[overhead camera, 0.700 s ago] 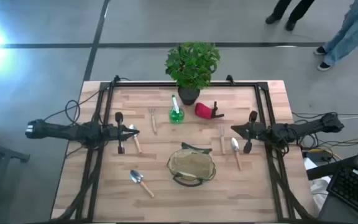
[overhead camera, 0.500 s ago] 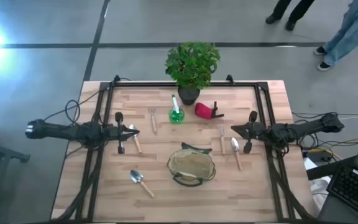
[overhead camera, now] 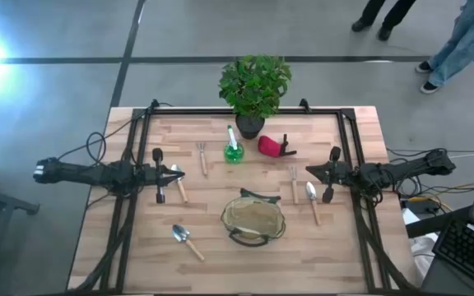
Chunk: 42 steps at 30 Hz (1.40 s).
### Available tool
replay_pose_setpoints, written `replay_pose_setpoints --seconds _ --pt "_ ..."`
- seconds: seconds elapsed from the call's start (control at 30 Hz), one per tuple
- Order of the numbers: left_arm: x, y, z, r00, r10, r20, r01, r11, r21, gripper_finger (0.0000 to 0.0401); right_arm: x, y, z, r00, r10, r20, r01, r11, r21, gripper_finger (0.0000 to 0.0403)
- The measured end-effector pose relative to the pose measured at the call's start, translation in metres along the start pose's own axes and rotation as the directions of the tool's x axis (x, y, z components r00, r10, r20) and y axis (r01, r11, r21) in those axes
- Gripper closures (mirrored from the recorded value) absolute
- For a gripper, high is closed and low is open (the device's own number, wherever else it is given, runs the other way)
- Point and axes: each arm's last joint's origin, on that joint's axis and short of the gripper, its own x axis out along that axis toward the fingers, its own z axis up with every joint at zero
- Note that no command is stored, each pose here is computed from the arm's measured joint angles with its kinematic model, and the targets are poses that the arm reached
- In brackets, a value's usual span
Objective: Pick & Place Garden tools in Gardening bag
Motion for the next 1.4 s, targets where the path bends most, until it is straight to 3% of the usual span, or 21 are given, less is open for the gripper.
replay_pose_setpoints --seconds 1.07,1.17,1.33,1.4 --pt "0.000 0.000 0.000 1.000 0.000 0.000 0.000 1.000 0.000 0.0394 0.000 0.000 0.002 1.000 0.000 0.018 0.000 1.000 0.009 0.0394" --pt "0.000 0.000 0.000 1.000 0.000 0.000 0.000 1.000 0.000 0.0394 0.000 0.000 0.006 0.998 0.007 0.058 -0.011 0.998 0.057 0.0394" --pt "0.000 0.000 0.000 1.000 0.000 0.000 0.000 1.000 0.000 0.0394 -0.002 -0.001 0.019 0.985 0.001 0.173 -0.045 0.967 0.253 0.0394" --pt "0.000 0.000 0.000 1.000 0.000 0.000 0.000 1.000 0.000 0.0394 -0.003 -0.001 0.024 0.975 -0.006 0.224 -0.055 0.963 0.265 0.0394"
